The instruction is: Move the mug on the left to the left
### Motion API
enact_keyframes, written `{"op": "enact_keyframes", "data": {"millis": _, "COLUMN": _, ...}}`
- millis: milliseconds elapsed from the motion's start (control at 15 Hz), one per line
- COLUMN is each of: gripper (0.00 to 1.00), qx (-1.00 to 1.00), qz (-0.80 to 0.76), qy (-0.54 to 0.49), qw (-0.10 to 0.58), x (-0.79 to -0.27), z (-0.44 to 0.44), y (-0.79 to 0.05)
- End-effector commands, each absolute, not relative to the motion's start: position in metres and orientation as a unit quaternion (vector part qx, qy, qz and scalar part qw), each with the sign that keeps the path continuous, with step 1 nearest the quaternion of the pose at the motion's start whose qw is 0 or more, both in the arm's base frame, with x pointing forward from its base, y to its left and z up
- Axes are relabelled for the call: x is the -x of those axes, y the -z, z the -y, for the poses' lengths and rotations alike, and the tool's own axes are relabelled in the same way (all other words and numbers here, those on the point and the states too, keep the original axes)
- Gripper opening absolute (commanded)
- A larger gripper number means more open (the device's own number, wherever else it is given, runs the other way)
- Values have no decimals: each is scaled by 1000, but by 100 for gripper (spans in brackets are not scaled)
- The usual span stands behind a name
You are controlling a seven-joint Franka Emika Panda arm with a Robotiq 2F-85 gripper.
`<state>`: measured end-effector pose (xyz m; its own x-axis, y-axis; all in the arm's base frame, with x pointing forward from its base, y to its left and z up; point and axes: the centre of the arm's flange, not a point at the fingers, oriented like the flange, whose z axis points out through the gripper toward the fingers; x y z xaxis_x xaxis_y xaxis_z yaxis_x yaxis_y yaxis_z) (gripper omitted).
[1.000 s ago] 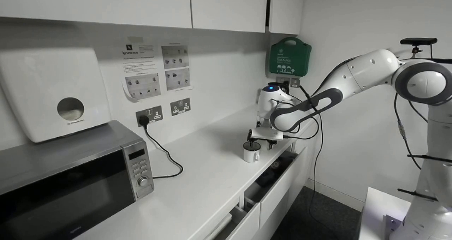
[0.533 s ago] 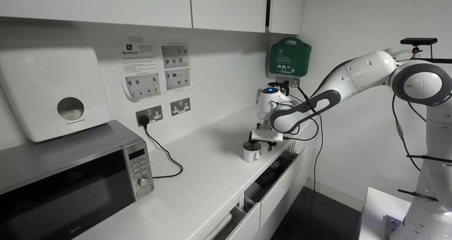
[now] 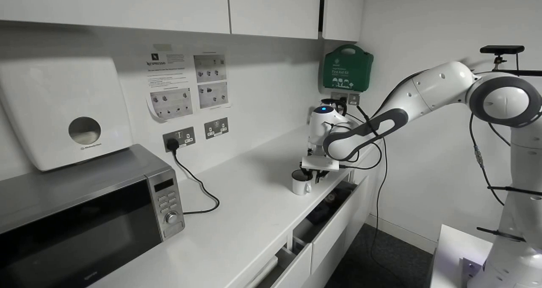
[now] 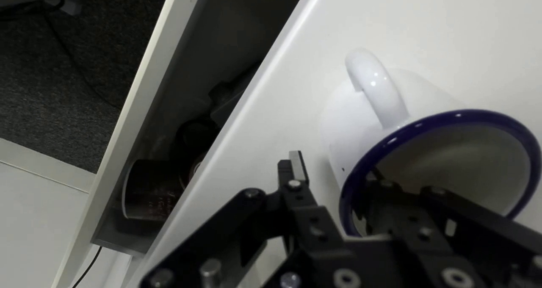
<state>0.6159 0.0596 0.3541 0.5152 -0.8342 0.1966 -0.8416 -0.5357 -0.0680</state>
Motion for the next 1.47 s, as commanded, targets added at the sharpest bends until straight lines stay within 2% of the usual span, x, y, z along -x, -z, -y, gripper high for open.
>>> {"op": "enact_keyframes", "data": {"millis": 0, "gripper": 1, "qx": -875, "qz": 472, "qy": -100, "qw": 19, "x": -623, "z": -62, "y": -358}}
{"op": "enact_keyframes", "data": {"millis": 533, "gripper": 2, "qx": -880, "qz": 463, "qy": -106, "qw": 19, "x": -622, "z": -74, "y": -364}}
{"op": "enact_keyframes", "data": {"millis": 1067, "gripper": 2, "qx": -894, "qz": 424, "qy": -146, "qw": 23, "x": -634, "z": -120, "y": -409}}
{"op": "enact_keyframes", "data": {"millis": 1400, "gripper": 2, "qx": -907, "qz": 380, "qy": -171, "qw": 52, "x": -642, "z": -160, "y": -435}}
